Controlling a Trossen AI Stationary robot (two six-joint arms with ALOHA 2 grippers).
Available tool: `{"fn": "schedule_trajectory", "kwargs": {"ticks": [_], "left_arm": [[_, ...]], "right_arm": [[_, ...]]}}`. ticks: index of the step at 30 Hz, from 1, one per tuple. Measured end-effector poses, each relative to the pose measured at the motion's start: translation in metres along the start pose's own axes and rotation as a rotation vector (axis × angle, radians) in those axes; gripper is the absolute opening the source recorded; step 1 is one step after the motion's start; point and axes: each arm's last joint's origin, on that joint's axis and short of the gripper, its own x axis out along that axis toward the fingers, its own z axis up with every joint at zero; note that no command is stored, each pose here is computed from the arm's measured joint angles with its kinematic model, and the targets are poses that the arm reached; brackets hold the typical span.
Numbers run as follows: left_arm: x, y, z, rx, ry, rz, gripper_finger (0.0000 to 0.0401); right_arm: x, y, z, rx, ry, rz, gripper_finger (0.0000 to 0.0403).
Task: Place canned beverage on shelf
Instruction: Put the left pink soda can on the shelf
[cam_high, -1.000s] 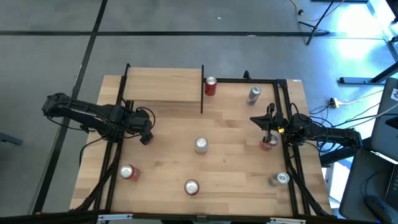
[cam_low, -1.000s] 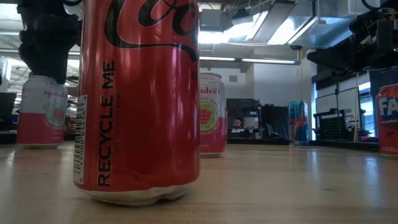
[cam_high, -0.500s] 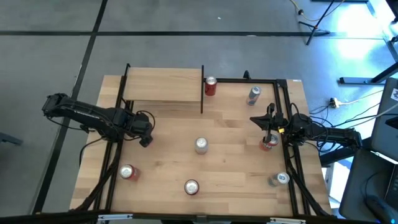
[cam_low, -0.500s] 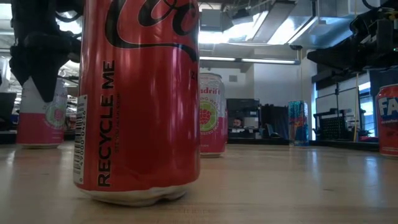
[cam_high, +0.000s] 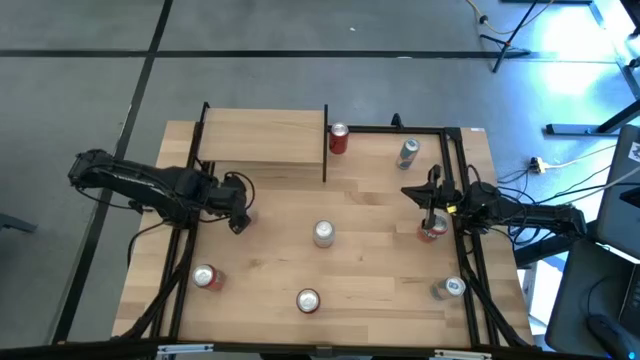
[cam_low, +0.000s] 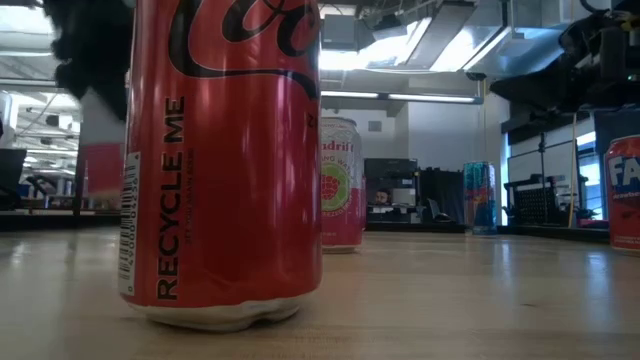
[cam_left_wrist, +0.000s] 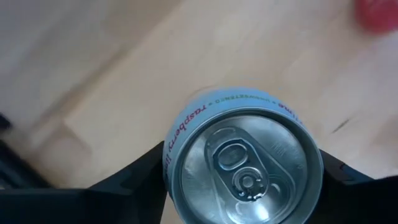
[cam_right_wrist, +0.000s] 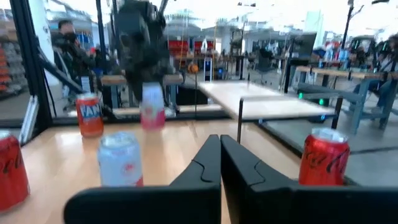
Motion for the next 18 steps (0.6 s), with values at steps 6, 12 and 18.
{"fn": "schedule_trajectory", "kwargs": {"ticks": [6,12,18], "left_arm": [[-0.022,-0.017,0.022,0.098,-0.102,-0.052,0.024],[-0.025,-0.046,0.044,0.234,-0.149,-0.088,0.0242],[-0.017,-0.081,0.067,0.371,-0.19,-0.124,0.0243]], "right_arm": [[0.011,0.001,-0.003,-0.002,0.03,0.001,0.0001],[0.027,0.002,0.001,-0.001,0.066,0.002,0.0001],[0.054,0.006,0.008,0.001,0.12,0.056,0.0001]]}}
